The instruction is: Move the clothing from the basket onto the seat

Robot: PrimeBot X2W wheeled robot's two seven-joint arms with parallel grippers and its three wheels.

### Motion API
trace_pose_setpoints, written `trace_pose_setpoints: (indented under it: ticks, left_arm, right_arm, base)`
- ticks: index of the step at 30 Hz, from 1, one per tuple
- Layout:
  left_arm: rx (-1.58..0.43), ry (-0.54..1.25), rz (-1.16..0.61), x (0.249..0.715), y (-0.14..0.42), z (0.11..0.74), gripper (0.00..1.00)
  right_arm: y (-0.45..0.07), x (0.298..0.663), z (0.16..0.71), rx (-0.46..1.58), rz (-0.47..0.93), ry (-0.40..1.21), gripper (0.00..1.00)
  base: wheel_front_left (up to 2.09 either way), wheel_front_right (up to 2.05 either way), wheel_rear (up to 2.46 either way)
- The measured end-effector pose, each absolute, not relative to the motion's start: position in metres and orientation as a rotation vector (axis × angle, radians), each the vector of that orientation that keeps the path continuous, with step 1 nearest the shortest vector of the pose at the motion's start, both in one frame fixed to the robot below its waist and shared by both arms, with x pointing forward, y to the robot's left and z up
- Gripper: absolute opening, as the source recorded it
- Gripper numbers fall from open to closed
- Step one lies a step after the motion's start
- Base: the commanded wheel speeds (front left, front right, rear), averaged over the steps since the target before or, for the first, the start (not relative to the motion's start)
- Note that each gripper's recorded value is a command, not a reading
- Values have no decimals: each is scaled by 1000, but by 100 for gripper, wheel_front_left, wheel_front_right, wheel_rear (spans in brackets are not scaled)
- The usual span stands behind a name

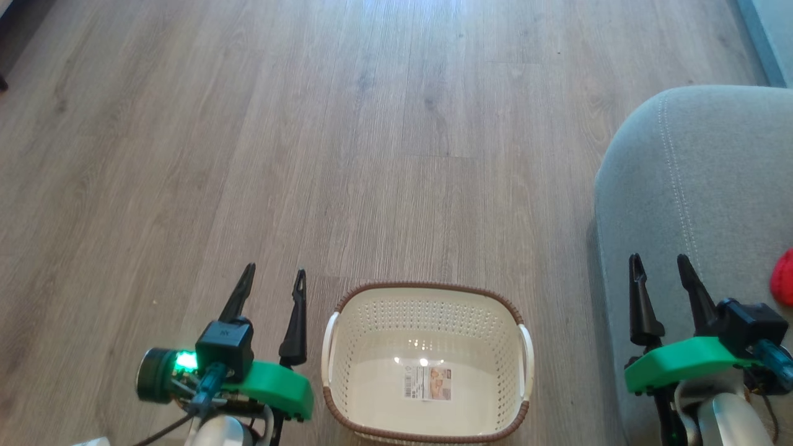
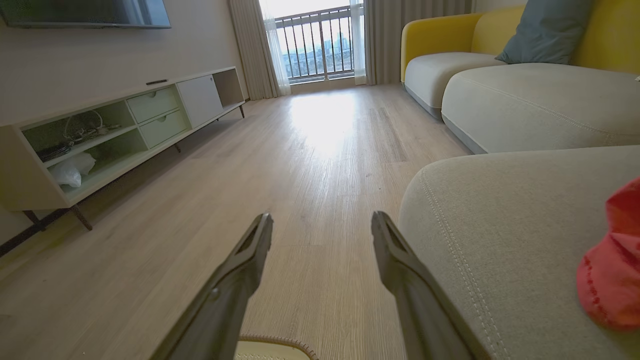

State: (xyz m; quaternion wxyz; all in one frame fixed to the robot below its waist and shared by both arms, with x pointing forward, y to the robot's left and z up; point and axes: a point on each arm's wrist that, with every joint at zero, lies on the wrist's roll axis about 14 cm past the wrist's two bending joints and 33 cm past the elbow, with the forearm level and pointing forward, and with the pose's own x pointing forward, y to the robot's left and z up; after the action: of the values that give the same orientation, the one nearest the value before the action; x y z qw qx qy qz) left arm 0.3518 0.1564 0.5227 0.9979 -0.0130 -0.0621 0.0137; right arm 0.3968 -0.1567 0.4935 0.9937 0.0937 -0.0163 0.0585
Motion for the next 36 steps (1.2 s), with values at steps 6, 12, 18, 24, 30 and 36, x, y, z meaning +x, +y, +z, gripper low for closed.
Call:
trace_pose_setpoints:
  ticks: [6, 12, 18, 24, 30, 36]
  left_arm:
    - [-25, -86, 5, 352, 152, 511, 100]
    - [-44, -37, -16, 351, 150, 495, 100]
    - [-65, -33, -18, 352, 150, 494, 100]
    - [-87, -37, -37, 352, 148, 496, 100]
    - [-121, -40, -22, 352, 153, 497, 100]
    - [-156, -15, -24, 347, 154, 489, 100]
  right_arm:
    - [-157, 396, 491, 195, 112, -26, 100]
    - [-156, 397, 488, 189, 113, -18, 100]
    - [-152, 396, 484, 183, 123, -4, 100]
    - [-155, 395, 485, 183, 113, -6, 100]
    - [-155, 394, 484, 173, 114, -5, 100]
    - [-155, 394, 484, 169, 113, -5, 100]
  base:
    - [0, 0, 0]
    - [0, 0, 0]
    - [0, 0, 0]
    - [0, 0, 0]
    - [0, 0, 0]
    - [0, 0, 0]
